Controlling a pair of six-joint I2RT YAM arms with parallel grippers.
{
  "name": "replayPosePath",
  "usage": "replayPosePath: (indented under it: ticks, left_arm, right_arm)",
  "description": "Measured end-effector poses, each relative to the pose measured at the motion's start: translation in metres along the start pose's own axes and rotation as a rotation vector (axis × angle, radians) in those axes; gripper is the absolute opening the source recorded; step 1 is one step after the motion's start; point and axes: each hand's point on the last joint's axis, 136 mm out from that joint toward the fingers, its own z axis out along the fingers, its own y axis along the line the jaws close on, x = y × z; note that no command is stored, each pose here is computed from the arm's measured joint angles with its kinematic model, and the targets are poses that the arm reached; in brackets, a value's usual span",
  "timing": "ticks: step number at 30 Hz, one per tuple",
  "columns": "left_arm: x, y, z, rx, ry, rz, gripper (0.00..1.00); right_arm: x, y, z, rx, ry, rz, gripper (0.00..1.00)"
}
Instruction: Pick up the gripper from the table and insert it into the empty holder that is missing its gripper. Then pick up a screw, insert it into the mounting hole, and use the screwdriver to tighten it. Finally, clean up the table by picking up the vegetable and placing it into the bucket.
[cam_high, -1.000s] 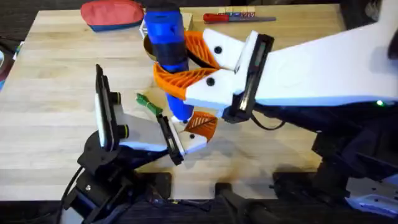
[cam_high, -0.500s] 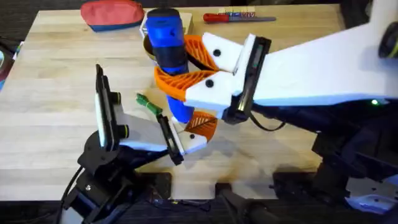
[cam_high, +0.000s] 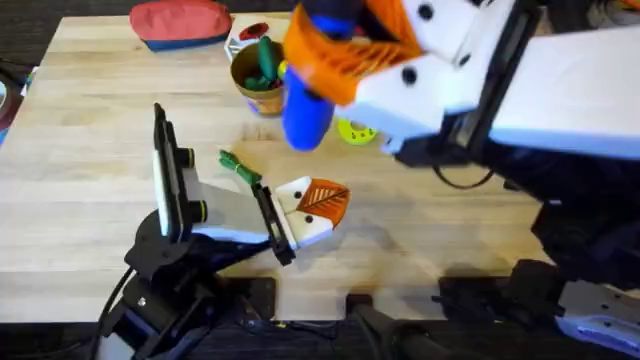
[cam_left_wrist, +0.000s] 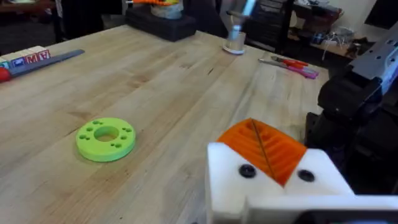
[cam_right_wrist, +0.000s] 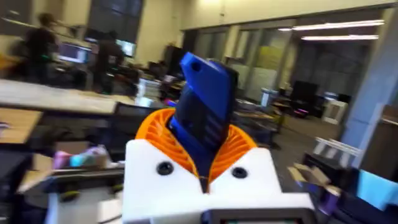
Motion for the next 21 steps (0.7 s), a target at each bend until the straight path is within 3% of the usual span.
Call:
replayPosePath:
  ticks: [3,7,13,17,21]
  left_arm:
    - [0.000,0.000,0.000,0.000,0.000,0.000,0.005]
    - [0.000,0.000,0.000,0.000,0.000,0.000,0.005]
    - [0.000,0.000,0.000,0.000,0.000,0.000,0.005]
    - [0.000,0.000,0.000,0.000,0.000,0.000,0.005]
    - [0.000,0.000,0.000,0.000,0.000,0.000,0.005]
  right_arm:
    - [0.024,-0.034,-0.004,0.102,0.089,-0.063,0.007]
    - [0.083,-0.095,-0.023,0.267,0.308,-0.198,0.007]
    - [0.175,-0.198,-0.093,0.459,0.703,-0.444,0.007]
    - [0.232,-0.241,-0.151,0.474,0.966,-0.573,0.007]
    - [0.286,-0.251,-0.195,0.363,1.204,-0.702,0.007]
